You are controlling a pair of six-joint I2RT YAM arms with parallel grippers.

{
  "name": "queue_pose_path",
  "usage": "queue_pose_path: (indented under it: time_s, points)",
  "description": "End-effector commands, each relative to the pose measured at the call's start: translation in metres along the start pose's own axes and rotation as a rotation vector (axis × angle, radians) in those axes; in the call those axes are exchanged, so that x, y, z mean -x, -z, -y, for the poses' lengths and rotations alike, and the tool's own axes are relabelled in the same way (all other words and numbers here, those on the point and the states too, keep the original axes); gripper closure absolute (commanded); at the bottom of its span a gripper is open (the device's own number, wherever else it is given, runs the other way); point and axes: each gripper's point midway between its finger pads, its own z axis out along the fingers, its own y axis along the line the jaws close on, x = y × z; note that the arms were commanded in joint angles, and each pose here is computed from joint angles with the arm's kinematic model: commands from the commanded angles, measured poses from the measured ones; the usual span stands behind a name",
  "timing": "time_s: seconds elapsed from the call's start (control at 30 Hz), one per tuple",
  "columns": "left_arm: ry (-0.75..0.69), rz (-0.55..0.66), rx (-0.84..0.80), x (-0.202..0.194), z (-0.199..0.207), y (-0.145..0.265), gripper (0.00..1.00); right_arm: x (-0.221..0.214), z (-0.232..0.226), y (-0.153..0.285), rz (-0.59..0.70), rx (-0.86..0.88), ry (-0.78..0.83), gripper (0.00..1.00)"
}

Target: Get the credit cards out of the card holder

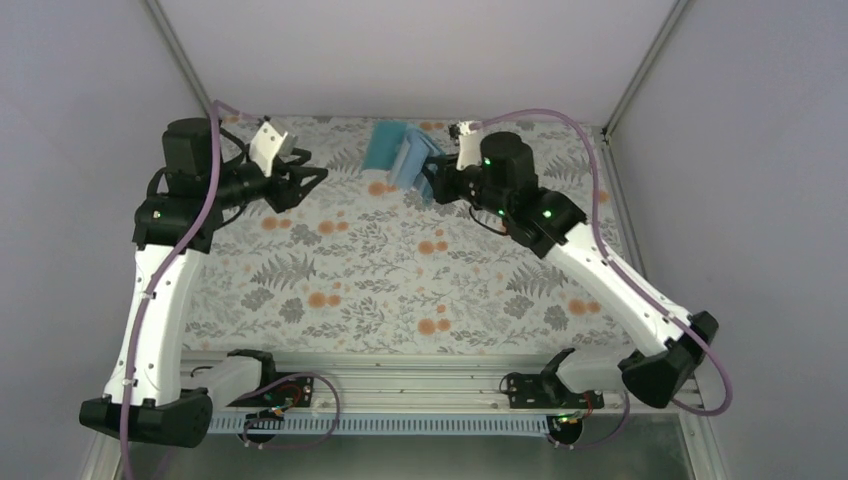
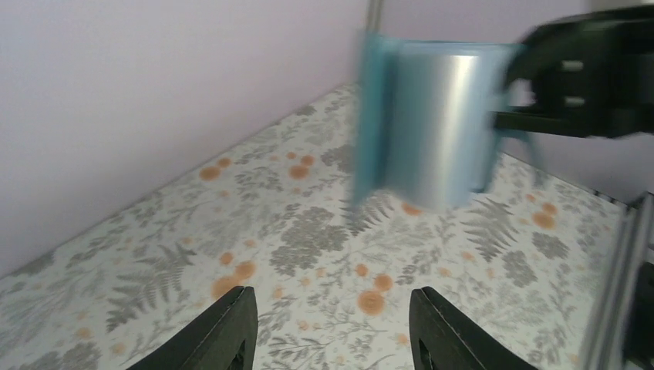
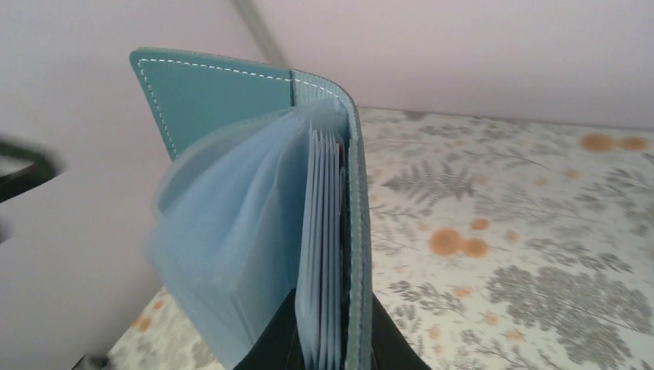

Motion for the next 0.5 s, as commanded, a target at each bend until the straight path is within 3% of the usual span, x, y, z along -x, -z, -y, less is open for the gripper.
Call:
queue_pose_path:
  time_s: [0.0,0.1,0.27,0.47]
  points:
    - [-0.055,-0.006,-0.146,-0.005,0.037,-0.006,0.5,0.006,0.033,-0.027,0.02,-0.249,-0.076,0.96]
    - [-0.085,-0.033,-0.228,-0.011,0.055,-0.016,0.5,-0.002,0.025,-0.063,-0.05,-0.241,-0.045,0.96]
    - [-0.101,-0.102,-0.35,-0.033,0.082,-0.038,0.55,-0.011,-0.008,-0.096,-0.105,-0.07,-0.067,0.96]
    - [-0.224,-0.216,-0.231,-0.061,0.069,-0.065,0.61,-0.015,-0.035,-0.102,-0.141,0.077,-0.091,0.96]
